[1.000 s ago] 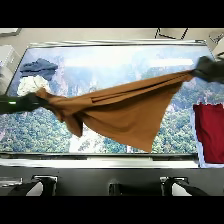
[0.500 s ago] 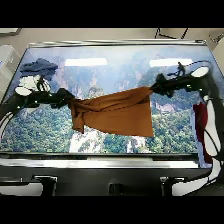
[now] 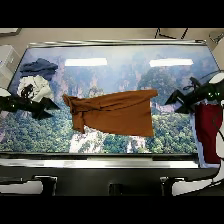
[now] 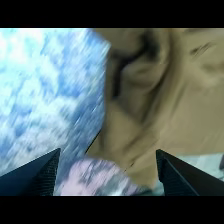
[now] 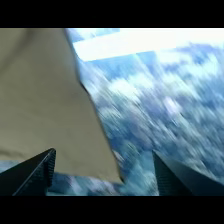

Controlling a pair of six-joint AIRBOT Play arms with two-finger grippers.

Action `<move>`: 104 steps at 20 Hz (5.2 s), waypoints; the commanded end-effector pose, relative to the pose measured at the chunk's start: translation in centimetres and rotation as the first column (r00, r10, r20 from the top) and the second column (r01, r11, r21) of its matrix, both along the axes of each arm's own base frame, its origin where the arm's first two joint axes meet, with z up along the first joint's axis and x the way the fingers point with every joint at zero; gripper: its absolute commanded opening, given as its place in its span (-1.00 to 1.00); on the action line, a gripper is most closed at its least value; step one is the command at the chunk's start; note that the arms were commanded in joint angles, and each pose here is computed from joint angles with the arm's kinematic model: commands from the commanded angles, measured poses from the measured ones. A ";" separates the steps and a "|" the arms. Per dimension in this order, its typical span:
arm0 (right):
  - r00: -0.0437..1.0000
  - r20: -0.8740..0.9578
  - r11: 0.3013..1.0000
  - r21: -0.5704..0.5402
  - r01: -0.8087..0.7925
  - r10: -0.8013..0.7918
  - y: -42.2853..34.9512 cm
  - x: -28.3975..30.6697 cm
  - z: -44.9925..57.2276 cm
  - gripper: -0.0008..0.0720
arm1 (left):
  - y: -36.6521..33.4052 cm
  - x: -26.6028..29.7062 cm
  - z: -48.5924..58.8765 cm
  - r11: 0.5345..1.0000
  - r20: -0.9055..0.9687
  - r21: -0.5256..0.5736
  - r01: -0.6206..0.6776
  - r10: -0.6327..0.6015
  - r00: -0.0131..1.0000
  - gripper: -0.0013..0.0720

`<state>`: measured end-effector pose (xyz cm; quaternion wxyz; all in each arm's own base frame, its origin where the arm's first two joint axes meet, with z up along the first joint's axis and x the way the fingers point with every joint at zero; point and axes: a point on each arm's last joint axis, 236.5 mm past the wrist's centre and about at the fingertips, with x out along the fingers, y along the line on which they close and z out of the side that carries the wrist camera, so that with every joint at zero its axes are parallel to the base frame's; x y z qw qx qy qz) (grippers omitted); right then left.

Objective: Fold the clothes and pants, and hang the long-sleeved shirts on hangers.

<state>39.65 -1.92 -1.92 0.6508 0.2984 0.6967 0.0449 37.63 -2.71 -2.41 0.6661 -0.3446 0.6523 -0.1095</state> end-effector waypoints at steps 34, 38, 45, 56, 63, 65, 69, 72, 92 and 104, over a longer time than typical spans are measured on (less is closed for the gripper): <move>0.330 0.888 0.829 -0.430 0.358 0.319 1.8 -1.4 42.7 -0.88 | -3.8 -4.0 47.0 0.978 0.963 0.203 -0.055 -0.190 0.190 -0.89; 0.040 0.949 0.830 -0.294 0.475 0.314 1.8 -10.8 52.4 -0.88 | -6.4 -12.3 56.2 0.974 0.985 0.146 -0.171 -0.160 -0.071 -0.89; -0.126 0.937 0.818 -0.212 0.535 0.325 1.4 -13.8 56.9 -0.88 | -5.8 -15.3 60.8 0.962 0.964 0.051 -0.270 -0.118 -0.238 -0.89; 0.869 0.442 0.846 -0.530 0.054 0.222 1.4 8.5 13.0 -0.87 | -2.3 7.3 16.4 0.996 0.664 -0.006 -0.088 0.070 0.744 -0.89; 0.960 0.280 0.960 -0.260 0.099 -0.023 6.8 11.2 1.4 -0.88 | -5.9 9.7 2.6 0.993 0.400 -0.107 -0.057 0.095 0.912 -0.89; 0.959 0.281 0.962 -0.252 0.102 -0.028 7.0 11.4 1.1 -0.87 | -6.4 9.6 1.8 0.993 0.384 -0.109 -0.048 0.086 0.919 -0.88; 0.954 0.296 0.954 -0.272 0.124 -0.040 1.9 10.5 5.1 0.39 | -4.2 8.3 5.2 0.988 0.360 -0.153 0.016 0.041 0.932 0.46; 0.990 0.128 0.951 -0.293 0.095 -0.060 -5.4 3.9 6.7 0.56 | 2.3 2.0 3.5 0.999 0.067 -0.050 -0.009 0.012 0.998 0.45; 0.983 -0.170 0.996 -0.081 0.049 -0.062 -4.4 -8.0 0.8 0.53 | -3.4 -11.4 -9.3 0.999 -0.067 -0.029 -0.041 0.039 0.997 0.01; 0.976 -0.219 0.999 0.021 0.024 -0.019 1.4 -9.7 -7.7 0.59 | -3.8 -10.7 -7.1 1.000 0.011 -0.012 -0.015 0.015 1.000 -0.89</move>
